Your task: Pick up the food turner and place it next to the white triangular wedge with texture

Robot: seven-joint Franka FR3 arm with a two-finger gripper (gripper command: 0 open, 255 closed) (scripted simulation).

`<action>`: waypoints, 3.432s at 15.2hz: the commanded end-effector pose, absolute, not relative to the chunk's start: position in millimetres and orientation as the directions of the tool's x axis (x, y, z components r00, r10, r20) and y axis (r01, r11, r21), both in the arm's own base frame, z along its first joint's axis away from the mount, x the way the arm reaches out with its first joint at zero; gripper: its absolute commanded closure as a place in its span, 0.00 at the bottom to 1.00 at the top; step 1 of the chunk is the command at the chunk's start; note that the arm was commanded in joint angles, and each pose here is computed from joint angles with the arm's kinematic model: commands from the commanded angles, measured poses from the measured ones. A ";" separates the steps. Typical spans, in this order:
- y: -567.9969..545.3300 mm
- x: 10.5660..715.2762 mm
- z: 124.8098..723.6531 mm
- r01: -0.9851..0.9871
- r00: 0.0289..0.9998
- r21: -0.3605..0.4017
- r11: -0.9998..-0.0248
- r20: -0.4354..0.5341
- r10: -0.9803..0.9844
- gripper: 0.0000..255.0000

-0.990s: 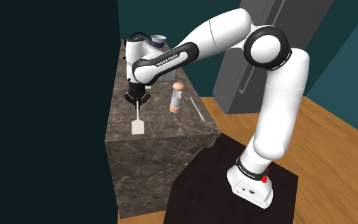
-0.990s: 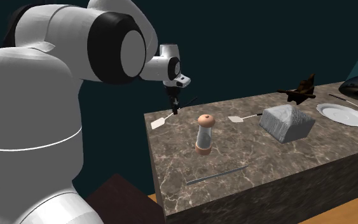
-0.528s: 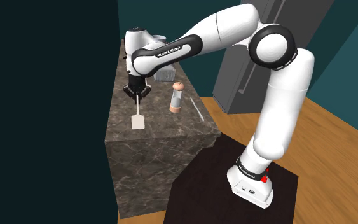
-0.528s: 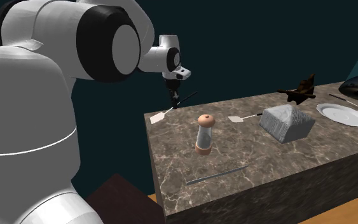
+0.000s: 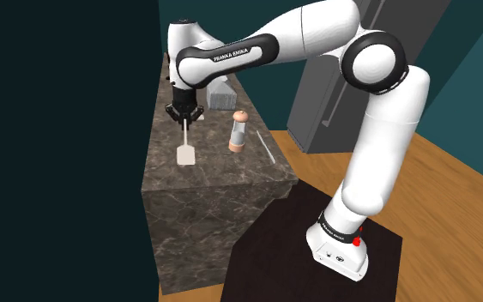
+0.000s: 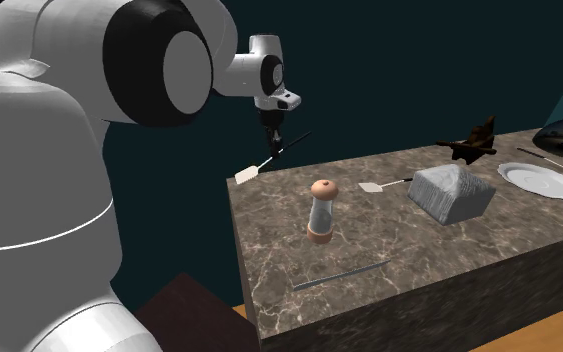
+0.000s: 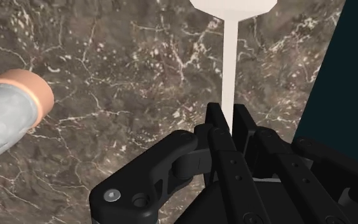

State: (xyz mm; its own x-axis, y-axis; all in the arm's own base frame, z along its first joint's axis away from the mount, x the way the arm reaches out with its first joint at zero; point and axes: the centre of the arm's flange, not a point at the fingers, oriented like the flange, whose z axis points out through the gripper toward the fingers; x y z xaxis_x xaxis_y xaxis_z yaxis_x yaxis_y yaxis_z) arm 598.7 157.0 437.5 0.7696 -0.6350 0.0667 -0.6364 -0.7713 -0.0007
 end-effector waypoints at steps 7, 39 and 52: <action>157.3 598.3 479.0 -0.637 0.770 0.000 -0.771 0.066 -0.635 1.00; -172.2 616.7 513.6 -0.637 0.770 0.000 -0.771 0.066 -0.635 1.00; -331.3 625.5 508.4 -0.637 0.770 0.000 -0.771 0.066 -0.635 1.00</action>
State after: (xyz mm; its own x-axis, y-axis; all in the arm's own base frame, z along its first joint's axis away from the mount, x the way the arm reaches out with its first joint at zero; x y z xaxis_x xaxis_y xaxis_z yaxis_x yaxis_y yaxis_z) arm 625.5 -326.1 510.0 0.7685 -0.6365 0.0657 -0.6379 -0.7702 -0.0001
